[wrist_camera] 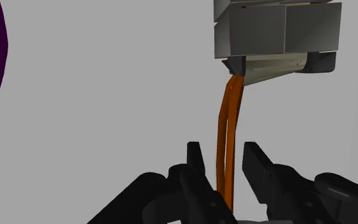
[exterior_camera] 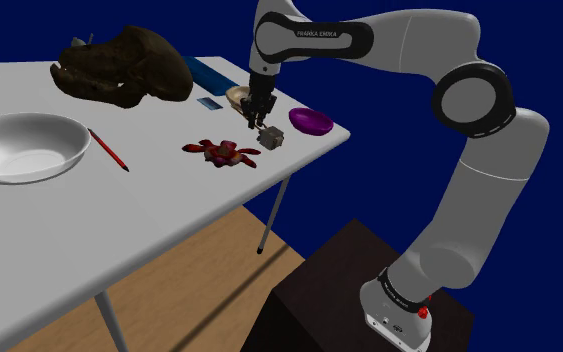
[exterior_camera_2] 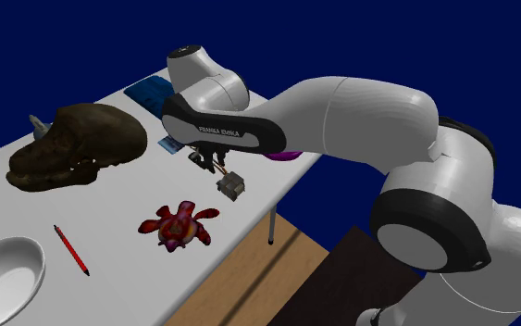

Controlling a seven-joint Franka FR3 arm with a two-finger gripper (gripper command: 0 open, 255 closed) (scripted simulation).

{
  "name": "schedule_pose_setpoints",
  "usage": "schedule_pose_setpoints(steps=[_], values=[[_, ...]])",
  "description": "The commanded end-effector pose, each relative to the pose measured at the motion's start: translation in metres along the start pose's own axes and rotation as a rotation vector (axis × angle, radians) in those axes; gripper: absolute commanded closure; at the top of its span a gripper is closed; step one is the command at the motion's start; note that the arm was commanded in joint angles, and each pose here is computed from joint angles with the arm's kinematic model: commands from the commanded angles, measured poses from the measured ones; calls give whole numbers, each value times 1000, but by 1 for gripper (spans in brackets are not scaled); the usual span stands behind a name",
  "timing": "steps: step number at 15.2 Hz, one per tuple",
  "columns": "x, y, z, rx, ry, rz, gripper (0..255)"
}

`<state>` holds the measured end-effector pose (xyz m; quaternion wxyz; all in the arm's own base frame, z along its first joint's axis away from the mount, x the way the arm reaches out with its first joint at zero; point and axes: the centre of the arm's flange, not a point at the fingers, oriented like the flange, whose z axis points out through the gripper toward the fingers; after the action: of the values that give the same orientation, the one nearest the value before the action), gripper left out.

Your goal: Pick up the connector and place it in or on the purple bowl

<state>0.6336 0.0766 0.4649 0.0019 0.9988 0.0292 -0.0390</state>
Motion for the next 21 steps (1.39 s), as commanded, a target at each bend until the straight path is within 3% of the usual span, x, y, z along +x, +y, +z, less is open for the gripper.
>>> schedule_pose_setpoints(steps=[1,8,21], values=[[0,0,0,0,0,0,255],[0,0,0,0,0,0,255],[-5,0,-68,0,0,0,255]])
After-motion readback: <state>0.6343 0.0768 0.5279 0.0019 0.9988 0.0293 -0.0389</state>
